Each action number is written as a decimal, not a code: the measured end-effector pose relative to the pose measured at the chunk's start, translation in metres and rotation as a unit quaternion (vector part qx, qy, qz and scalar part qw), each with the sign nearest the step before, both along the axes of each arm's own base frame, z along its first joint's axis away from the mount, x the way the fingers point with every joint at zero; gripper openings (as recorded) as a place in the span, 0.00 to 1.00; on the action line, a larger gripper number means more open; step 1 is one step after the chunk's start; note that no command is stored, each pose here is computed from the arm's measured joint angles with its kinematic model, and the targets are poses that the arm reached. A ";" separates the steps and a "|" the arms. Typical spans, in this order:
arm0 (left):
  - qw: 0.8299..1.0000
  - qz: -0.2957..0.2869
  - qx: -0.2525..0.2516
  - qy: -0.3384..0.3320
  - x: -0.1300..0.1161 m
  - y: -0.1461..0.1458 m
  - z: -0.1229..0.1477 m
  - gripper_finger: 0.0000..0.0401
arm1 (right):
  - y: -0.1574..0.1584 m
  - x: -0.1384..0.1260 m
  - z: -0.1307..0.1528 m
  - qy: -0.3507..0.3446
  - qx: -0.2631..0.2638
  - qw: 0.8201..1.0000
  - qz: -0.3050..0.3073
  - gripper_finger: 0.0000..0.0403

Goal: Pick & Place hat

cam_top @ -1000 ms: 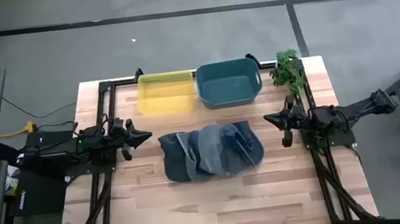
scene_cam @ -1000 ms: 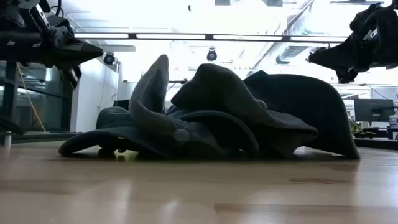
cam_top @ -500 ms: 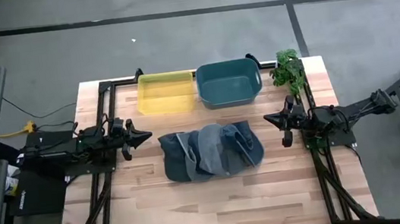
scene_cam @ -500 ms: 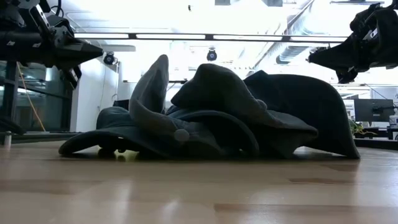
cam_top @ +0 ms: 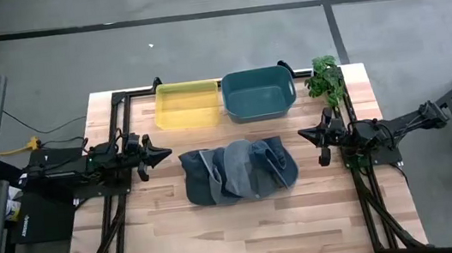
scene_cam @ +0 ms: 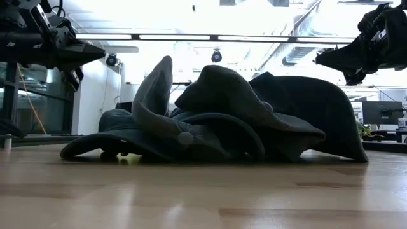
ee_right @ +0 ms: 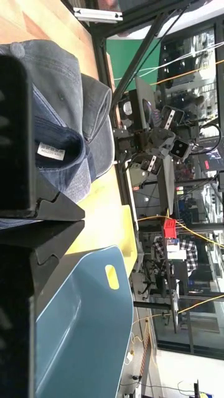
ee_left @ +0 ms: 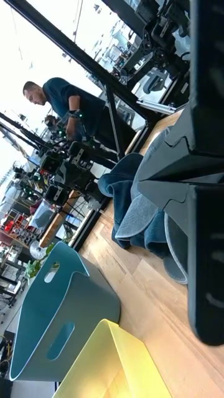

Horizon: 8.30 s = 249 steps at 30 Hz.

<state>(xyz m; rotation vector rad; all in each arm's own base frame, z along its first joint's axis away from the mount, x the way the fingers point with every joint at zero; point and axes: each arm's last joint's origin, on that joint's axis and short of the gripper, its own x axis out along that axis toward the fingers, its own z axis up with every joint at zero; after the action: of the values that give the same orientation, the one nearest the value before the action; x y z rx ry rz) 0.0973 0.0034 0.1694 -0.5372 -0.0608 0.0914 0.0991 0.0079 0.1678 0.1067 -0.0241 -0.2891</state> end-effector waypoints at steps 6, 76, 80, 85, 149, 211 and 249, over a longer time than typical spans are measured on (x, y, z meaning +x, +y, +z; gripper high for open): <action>1.000 0.000 0.000 0.000 0.000 0.000 0.000 0.00 | 0.000 0.000 0.000 0.000 0.000 1.000 0.000 0.00; 1.000 0.000 0.000 0.000 0.000 0.000 0.000 0.00 | 0.000 0.000 0.000 0.000 0.000 1.000 0.000 0.00; 1.000 0.000 0.000 0.000 0.000 0.000 0.000 0.00 | 0.000 0.000 0.000 0.000 0.000 1.000 0.000 0.00; 1.000 0.000 0.000 0.000 0.000 0.000 0.000 0.00 | 0.000 0.000 0.000 0.000 0.000 1.000 0.000 0.00; 1.000 0.000 0.000 0.000 0.000 0.000 0.000 0.00 | 0.019 0.063 0.060 0.273 0.282 0.919 -0.030 0.36; 1.000 0.000 0.000 0.000 0.000 0.000 0.000 0.00 | 0.044 0.128 -0.003 0.376 0.388 0.840 0.051 0.17; 1.000 0.000 0.000 0.000 0.000 0.000 0.000 0.00 | 0.022 0.138 0.162 0.450 -0.103 0.879 -0.124 0.01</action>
<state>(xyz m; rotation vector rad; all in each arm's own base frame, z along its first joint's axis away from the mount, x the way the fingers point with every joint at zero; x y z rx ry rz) 0.0973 0.0034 0.1694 -0.5373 -0.0606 0.0916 0.2366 0.0298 0.3300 -0.2541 0.8652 -0.5704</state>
